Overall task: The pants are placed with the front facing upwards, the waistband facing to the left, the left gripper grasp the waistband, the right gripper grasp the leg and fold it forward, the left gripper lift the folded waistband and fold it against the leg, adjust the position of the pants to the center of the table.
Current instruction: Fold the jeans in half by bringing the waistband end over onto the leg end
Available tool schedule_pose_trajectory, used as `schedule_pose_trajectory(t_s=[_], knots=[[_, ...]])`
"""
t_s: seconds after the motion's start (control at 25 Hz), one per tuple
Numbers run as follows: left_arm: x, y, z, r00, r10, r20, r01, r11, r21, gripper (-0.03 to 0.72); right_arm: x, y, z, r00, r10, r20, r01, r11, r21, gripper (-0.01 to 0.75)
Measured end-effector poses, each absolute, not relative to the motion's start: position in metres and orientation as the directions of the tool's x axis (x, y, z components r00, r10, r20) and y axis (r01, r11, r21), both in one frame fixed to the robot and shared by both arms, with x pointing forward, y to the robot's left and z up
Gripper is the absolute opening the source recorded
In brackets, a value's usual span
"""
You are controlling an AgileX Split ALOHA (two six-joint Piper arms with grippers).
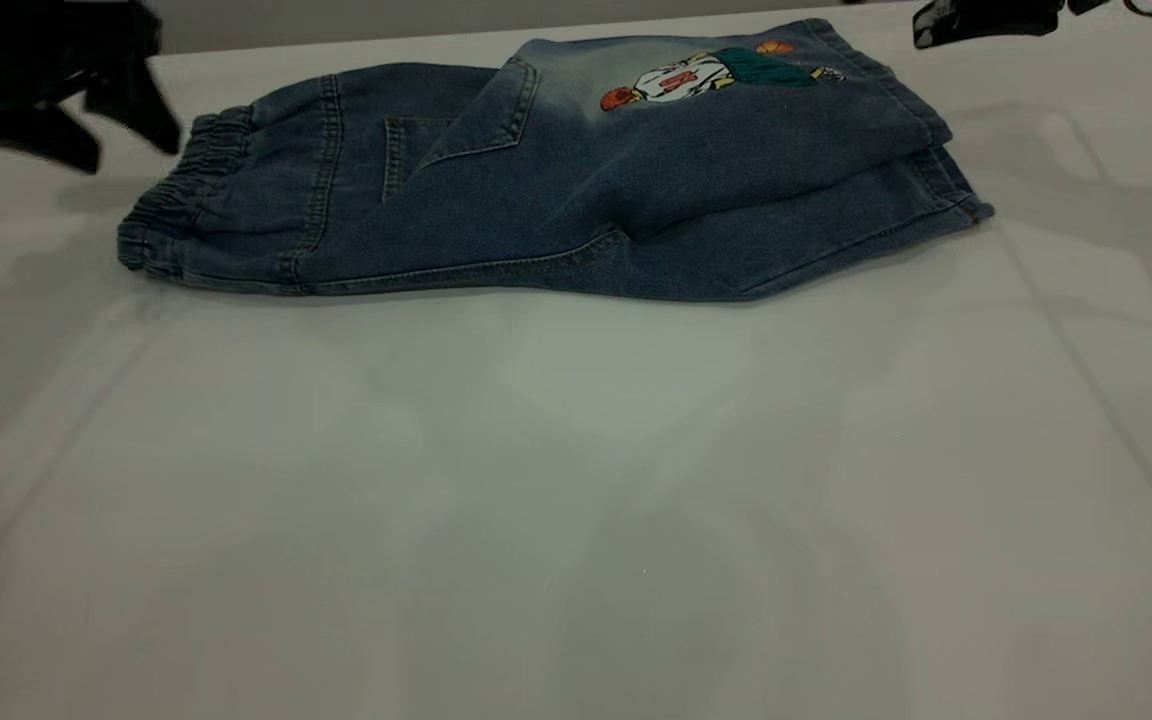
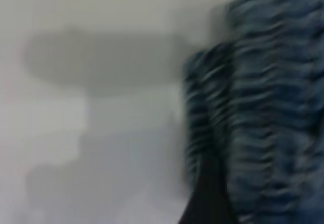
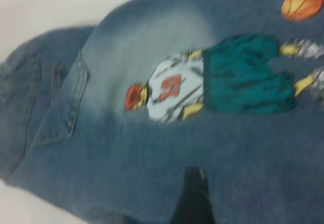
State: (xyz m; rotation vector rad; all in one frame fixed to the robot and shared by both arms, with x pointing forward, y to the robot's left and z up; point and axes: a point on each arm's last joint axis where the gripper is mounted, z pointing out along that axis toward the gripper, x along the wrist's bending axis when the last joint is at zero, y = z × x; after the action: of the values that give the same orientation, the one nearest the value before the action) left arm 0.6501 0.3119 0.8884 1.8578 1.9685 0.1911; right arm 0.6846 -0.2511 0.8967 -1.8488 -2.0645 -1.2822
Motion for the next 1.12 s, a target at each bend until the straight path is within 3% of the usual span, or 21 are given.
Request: schedule_pose_trajectory(t_s=[0.24,0.56,1.12], knots=[[0.644,0.337,0.879,-0.115,0.965,-0.238,0.932,0.188,0.310,0.485,0.683,-0.252,0.894,-0.265,0.790,0.552,0.862,-0.061,0.502,0.510],[0.647,0.331,0.851,-0.139,0.955,-0.264,0.933,0.215,0.288,0.485,0.684,-0.252,0.894,-0.262,0.791,0.552,0.861,-0.067,0.504,0.510],[0.657,0.321,0.854,-0.102,0.915,-0.390,0.893,0.257,0.370,0.486,0.684,-0.252,0.894,-0.260,0.790,0.555,0.862,-0.070,0.503,0.510]])
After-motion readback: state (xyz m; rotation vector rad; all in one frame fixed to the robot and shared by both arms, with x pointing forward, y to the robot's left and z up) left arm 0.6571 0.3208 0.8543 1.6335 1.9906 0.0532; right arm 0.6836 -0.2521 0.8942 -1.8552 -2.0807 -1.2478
